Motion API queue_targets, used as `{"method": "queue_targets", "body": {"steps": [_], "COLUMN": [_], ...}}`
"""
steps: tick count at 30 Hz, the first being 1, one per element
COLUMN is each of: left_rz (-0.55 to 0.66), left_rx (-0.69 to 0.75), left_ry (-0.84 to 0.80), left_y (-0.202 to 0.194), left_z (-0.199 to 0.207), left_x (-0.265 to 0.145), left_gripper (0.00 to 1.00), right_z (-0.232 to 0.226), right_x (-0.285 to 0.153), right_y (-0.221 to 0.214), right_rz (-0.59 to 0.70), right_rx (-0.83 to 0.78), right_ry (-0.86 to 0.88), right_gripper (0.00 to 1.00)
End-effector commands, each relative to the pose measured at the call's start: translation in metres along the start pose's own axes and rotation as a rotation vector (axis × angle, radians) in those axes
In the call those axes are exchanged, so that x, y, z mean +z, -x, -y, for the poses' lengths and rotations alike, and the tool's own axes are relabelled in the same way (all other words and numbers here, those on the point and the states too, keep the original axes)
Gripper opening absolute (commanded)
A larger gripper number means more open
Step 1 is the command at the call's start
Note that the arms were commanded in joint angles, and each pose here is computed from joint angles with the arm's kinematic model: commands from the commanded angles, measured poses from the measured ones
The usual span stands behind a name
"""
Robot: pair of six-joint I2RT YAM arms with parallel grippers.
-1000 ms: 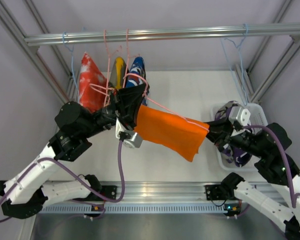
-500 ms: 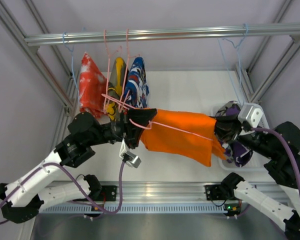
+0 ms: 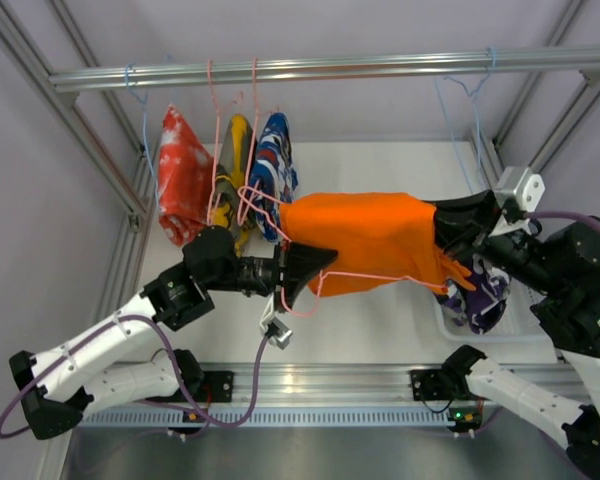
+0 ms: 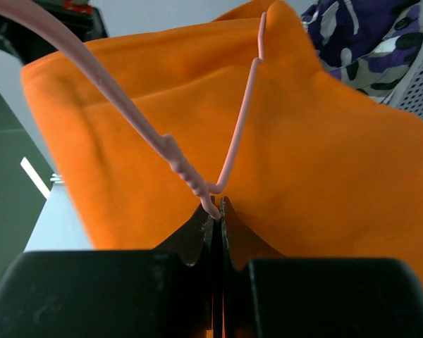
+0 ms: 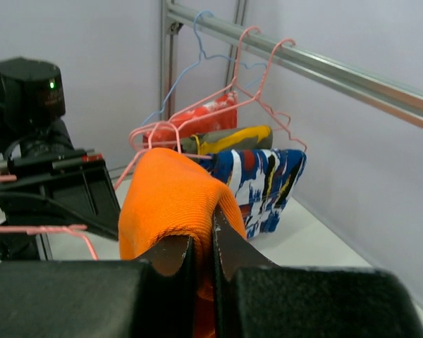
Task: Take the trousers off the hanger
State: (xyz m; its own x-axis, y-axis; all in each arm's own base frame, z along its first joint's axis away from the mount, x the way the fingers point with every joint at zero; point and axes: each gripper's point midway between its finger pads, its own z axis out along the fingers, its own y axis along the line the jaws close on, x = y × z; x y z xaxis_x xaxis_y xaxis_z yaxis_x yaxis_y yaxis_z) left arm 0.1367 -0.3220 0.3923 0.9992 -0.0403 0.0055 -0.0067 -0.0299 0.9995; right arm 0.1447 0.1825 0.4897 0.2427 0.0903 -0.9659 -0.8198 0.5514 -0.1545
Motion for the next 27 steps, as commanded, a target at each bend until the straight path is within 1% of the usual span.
{"method": "queue_targets", "body": {"steps": [1,7,8,11,12,15,18,21,23,24,25,26,27], "left_rz": [0.06,0.093,0.1,0.102,0.102,0.11,0.117,0.111,0.106,0.098,0.091,0.081,0.078], "left_rx": [-0.001,-0.029,-0.037,-0.05,-0.057,-0.071,-0.065,-0.06,-0.052,-0.047,-0.046,-0.046,-0.044], "left_ry": [-0.038,-0.084,-0.093,-0.106,-0.109,-0.124,-0.13,-0.124,-0.105,-0.096,-0.083,-0.076,-0.07], "left_y": [0.008,0.017,0.019,0.02,0.02,0.022,0.025,0.026,0.029,0.028,0.029,0.028,0.029], "left_z": [0.02,0.049,0.054,0.061,0.062,0.073,0.08,0.08,0.074,0.07,0.065,0.062,0.059], "left_x": [0.004,0.002,0.002,0.001,0.001,0.001,-0.001,-0.005,-0.009,-0.01,-0.013,-0.015,-0.016], "left_gripper": [0.0,0.0,0.0,0.0,0.0,0.0,0.0,0.0,0.0,0.0,0.0,0.0,0.0], "right_z": [0.003,0.017,0.019,0.023,0.023,0.026,0.029,0.048,0.066,0.073,0.074,0.083,0.084], "right_x": [-0.03,-0.04,-0.042,-0.045,-0.05,-0.052,-0.055,-0.064,-0.086,-0.09,-0.11,-0.118,-0.127], "right_y": [0.133,0.16,0.164,0.18,0.191,0.208,0.218,0.214,0.211,0.204,0.206,0.2,0.201], "right_rz": [0.42,0.488,0.505,0.538,0.568,0.605,0.615,0.583,0.567,0.547,0.563,0.548,0.55], "right_rx": [-0.083,-0.082,-0.051,-0.043,-0.048,-0.065,-0.09,-0.155,-0.186,-0.202,-0.229,-0.266,-0.292], "right_ry": [-0.054,-0.141,-0.152,-0.171,-0.18,-0.192,-0.215,-0.338,-0.482,-0.53,-0.59,-0.664,-0.698], "right_gripper": [0.0,0.0,0.0,0.0,0.0,0.0,0.0,0.0,0.0,0.0,0.0,0.0,0.0]}}
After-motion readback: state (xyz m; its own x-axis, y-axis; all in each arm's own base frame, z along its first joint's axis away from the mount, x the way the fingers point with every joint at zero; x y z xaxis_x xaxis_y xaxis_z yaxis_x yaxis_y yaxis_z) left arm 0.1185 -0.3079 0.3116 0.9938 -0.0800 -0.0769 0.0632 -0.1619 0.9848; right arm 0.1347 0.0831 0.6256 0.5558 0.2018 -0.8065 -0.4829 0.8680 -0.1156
